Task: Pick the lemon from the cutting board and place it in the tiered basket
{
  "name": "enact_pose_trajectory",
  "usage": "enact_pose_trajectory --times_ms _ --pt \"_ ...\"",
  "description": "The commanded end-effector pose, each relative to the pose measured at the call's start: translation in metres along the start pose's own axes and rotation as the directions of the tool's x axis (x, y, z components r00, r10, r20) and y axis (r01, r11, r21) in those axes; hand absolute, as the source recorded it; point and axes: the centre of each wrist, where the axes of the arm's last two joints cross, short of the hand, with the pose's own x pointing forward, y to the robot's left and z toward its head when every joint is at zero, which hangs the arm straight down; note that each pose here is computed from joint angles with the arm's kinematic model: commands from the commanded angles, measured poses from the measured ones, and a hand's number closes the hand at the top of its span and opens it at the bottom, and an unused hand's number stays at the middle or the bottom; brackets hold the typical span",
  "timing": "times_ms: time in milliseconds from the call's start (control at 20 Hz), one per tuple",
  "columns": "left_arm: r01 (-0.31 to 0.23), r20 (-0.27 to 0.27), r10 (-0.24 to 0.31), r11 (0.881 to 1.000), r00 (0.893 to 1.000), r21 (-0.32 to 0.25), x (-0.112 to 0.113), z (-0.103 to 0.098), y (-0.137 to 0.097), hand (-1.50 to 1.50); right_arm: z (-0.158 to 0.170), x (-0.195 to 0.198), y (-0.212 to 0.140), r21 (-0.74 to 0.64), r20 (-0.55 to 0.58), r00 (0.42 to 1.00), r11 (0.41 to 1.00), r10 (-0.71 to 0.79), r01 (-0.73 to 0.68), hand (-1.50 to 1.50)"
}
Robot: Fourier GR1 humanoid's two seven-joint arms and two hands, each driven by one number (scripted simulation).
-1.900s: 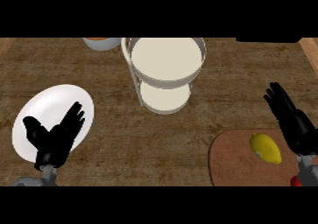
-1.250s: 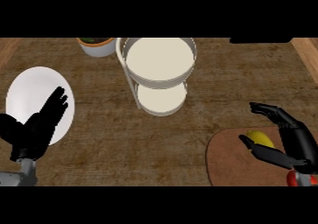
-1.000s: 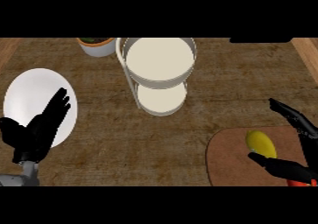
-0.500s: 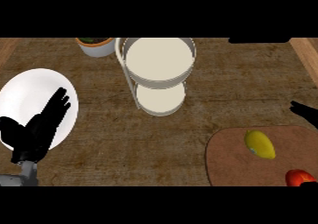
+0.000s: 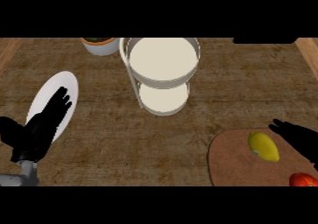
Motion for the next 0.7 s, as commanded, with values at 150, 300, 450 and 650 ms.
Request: enact_pose_trajectory --times_ms 150,300,450,650 --pt "-0.006 -0.006 0.006 1.000 1.000 -0.003 0.001 -0.003 0.002 0.00 -0.024 0.015 0.023 0.000 -0.098 0.995 1.000 0.014 -0.014 -1.50" --pt "-0.005 0.005 0.005 1.000 1.000 -0.013 0.009 -0.020 -0.013 0.00 -0.034 0.006 0.058 0.012 -0.136 0.991 1.000 0.018 -0.017 -1.50" --pt "-0.009 0.016 0.009 1.000 1.000 -0.004 -0.002 -0.013 -0.005 0.00 -0.059 0.001 0.047 0.015 -0.173 0.984 0.999 0.033 -0.031 -1.50" --pt "-0.009 0.002 0.009 1.000 1.000 -0.013 0.004 0.001 0.002 0.00 -0.063 -0.020 0.091 -0.010 -0.162 0.986 0.999 0.036 -0.038 -1.50"
